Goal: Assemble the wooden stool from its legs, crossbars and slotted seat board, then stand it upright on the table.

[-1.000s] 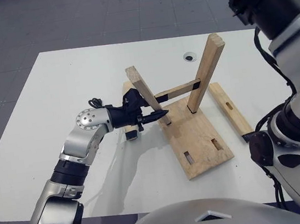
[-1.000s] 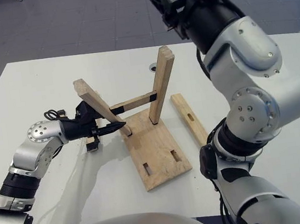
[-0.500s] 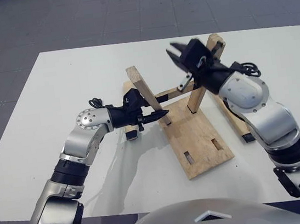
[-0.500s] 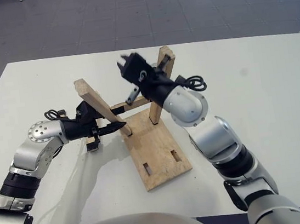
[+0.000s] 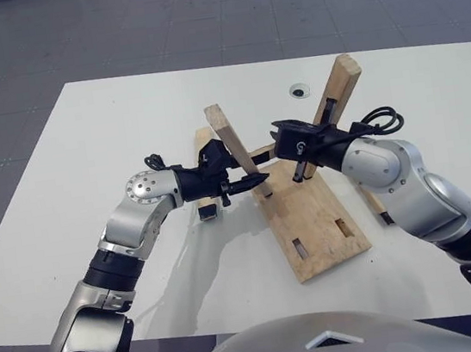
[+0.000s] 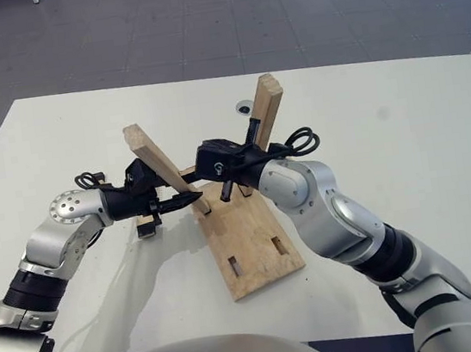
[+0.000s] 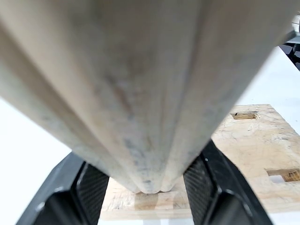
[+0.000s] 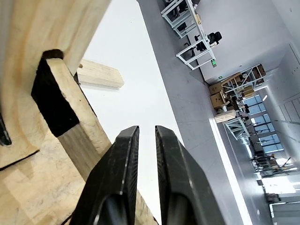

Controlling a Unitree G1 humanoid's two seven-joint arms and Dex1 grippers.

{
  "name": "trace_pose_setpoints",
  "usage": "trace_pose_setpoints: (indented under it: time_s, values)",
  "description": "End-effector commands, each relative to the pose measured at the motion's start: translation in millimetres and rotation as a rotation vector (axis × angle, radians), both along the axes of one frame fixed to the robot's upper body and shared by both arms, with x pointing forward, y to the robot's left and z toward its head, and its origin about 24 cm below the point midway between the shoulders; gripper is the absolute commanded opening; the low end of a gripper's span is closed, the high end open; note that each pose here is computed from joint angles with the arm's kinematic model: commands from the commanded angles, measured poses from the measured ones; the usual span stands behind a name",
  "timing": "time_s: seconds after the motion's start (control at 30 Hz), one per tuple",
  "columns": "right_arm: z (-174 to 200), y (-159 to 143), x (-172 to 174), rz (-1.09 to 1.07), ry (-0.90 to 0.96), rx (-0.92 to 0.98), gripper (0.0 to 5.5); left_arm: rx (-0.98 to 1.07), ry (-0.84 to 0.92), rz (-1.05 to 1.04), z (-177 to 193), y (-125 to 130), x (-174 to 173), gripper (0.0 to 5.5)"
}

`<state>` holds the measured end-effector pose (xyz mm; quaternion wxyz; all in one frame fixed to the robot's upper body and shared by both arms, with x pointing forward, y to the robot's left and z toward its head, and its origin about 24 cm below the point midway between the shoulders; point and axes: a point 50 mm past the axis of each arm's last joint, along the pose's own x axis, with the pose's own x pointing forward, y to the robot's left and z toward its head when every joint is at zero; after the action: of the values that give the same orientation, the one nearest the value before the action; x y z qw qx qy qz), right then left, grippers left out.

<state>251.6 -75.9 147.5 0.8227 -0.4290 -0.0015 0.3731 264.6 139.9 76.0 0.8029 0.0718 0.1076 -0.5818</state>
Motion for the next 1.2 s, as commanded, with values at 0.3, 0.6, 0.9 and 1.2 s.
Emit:
trace_pose_setpoints:
  time_s: [0.3, 0.6, 0.9, 1.2]
  values:
    - [153, -46, 28, -0.273, -0.373, 0.819, 0.64, 0.288, 0.247, 0.025, -70, 16, -31, 2.06]
    - [1, -211, 59, -0.972, 0.083, 0.353, 0.64, 0.280, 0.245, 0.038, -70, 16, -32, 2.06]
    - [53, 1, -26, 0.401, 0.466, 0.352, 0.64, 0.307, 0.245, 0.005, -66, 20, -31, 2.06]
    - [41, -26, -20, 0.272, 0.483, 0.170, 0.64, 0.372, 0.196, -0.124, -51, 30, -18, 2.06]
